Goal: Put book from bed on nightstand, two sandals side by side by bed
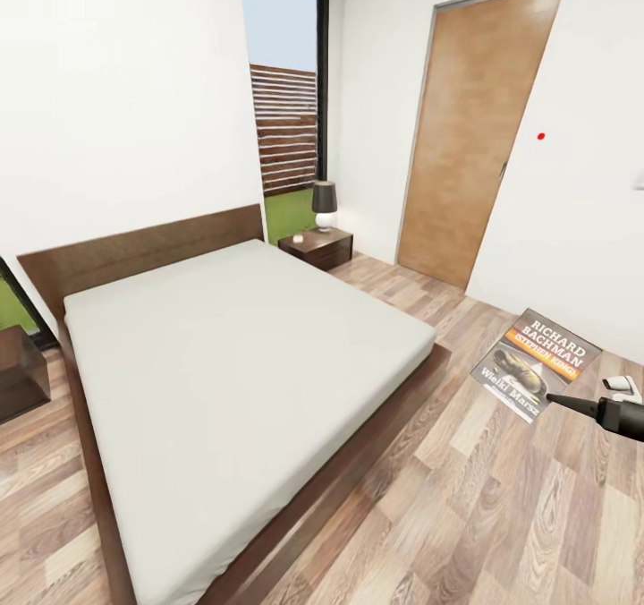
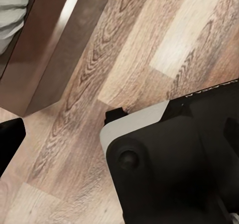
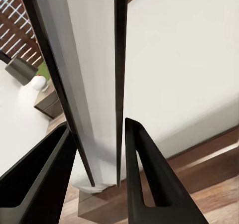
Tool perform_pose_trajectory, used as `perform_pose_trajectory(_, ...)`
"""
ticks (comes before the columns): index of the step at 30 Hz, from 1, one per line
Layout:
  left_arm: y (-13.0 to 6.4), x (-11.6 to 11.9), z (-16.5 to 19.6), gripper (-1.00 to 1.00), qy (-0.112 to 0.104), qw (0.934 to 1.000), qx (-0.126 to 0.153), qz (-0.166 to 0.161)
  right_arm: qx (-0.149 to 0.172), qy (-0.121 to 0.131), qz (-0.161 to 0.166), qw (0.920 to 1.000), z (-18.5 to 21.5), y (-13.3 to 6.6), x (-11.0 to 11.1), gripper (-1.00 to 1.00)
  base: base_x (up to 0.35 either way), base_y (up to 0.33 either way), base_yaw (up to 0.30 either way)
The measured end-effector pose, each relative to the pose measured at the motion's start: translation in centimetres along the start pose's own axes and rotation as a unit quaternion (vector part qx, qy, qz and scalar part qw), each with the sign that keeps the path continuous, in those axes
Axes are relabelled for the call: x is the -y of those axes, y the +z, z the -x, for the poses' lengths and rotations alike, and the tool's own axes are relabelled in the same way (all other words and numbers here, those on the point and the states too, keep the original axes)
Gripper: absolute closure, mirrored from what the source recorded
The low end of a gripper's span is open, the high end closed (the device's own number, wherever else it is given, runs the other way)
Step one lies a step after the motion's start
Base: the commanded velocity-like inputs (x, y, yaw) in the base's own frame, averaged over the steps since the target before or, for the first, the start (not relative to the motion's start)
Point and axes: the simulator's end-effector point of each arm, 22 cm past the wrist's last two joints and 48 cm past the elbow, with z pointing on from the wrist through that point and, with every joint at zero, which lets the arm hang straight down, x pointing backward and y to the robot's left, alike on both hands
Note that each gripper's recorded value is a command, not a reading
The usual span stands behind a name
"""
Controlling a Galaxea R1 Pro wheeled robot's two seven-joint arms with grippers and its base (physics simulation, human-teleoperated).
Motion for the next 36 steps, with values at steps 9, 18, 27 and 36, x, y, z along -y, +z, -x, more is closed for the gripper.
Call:
perform_pose_trajectory(9,-0.2,-0.2,0.6,-1.00,0.001,1.0000,0.007,0.002,0.004,-0.005,0.003,1.0000,0.4,-0.1,-0.5,1.00,0.000,0.000,0.000)
perform_pose_trajectory(18,-0.3,-0.4,1.2,-1.00,0.001,0.9999,0.015,0.004,0.009,-0.010,0.005,0.9999,0.9,-0.4,-1.1,1.00,0.000,0.000,0.000)
perform_pose_trajectory(27,-0.5,-0.5,1.8,-1.00,0.001,0.9997,0.021,0.007,0.013,-0.015,0.007,0.9998,1.4,-0.7,-1.6,1.00,0.000,0.000,0.000)
perform_pose_trajectory(36,-0.7,-0.7,2.4,-1.00,0.002,0.9996,0.028,0.009,0.018,-0.020,0.008,0.9996,1.9,-1.0,-2.1,1.00,0.000,0.000,0.000)
